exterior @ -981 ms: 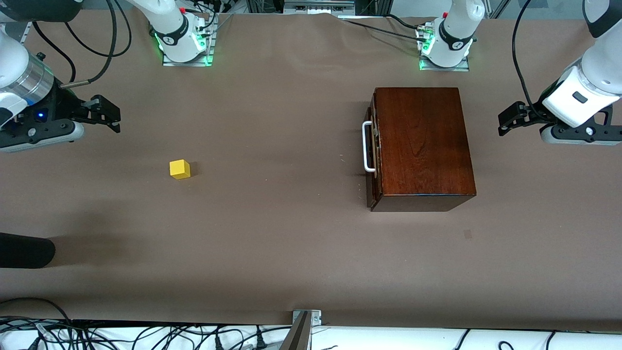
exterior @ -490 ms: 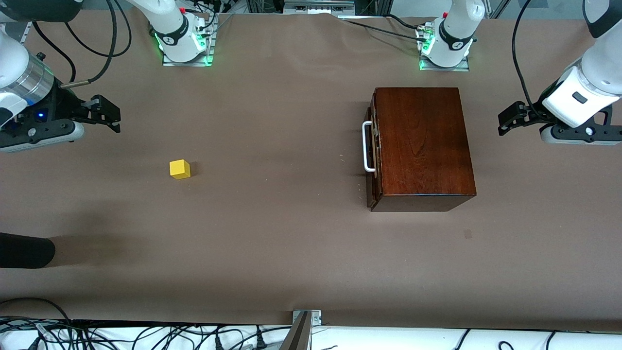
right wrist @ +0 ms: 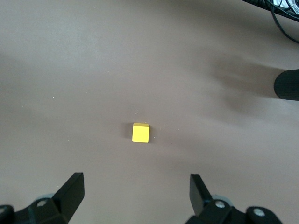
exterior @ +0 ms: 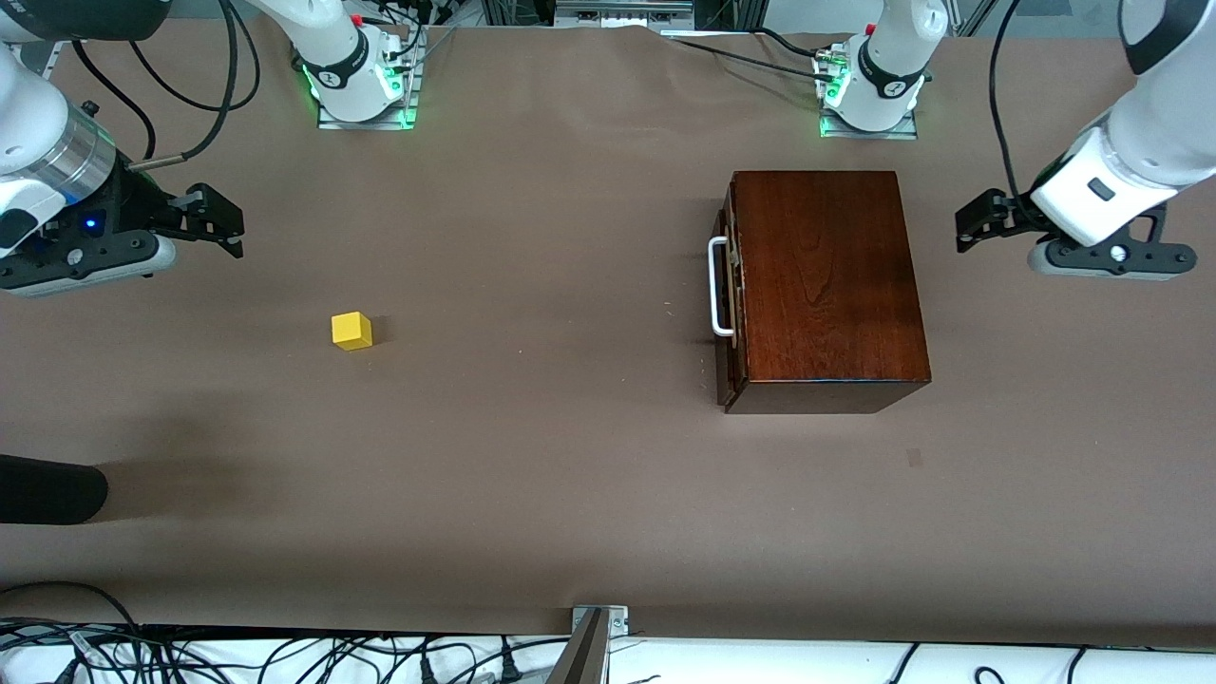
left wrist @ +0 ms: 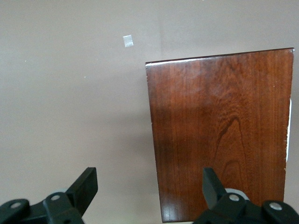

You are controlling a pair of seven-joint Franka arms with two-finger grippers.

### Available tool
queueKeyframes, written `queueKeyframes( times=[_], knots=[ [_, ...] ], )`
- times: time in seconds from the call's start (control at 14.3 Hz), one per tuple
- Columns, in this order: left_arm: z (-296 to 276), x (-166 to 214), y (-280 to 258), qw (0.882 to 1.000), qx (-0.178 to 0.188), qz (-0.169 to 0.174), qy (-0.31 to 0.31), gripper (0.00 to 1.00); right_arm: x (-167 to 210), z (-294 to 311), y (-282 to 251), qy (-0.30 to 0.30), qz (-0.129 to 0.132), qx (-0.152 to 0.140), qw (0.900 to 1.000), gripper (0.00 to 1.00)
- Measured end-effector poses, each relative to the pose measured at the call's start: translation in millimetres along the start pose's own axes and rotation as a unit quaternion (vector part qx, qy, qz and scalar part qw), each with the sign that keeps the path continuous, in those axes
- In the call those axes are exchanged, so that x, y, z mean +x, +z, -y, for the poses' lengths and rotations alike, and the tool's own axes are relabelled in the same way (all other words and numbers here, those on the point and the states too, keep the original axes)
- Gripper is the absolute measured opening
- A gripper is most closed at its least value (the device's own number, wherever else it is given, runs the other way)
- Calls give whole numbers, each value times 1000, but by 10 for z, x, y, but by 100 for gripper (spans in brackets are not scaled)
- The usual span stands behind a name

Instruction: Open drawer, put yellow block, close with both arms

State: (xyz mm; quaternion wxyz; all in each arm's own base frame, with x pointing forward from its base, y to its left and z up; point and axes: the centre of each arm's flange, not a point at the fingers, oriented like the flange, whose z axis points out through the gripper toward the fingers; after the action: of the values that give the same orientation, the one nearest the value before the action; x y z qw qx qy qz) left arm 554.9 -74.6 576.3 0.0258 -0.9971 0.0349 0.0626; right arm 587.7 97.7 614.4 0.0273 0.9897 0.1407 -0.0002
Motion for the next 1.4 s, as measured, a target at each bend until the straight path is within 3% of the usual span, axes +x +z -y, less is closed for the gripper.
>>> queueKeyframes(
  times=[0.21,0.49,0.91,1.05,1.4],
  knots=[
    [-243,48,-20,1000,-12,-2,20,100,-1,2,1,0,0,0,1000,100],
    [-1106,-6,114,998,-3,12,58,100,-2,-10,1,1,1,0,1000,100],
    [-2517,-22,635,1000,-3,-8,7,100,-3,-11,1,1,1,0,1000,100],
    [-2870,-43,887,1000,15,-12,6,100,-3,-10,1,1,1,0,1000,100],
    [-3581,-211,1591,994,99,-21,36,100,-2,-8,2,1,1,0,1000,100]
  ],
)
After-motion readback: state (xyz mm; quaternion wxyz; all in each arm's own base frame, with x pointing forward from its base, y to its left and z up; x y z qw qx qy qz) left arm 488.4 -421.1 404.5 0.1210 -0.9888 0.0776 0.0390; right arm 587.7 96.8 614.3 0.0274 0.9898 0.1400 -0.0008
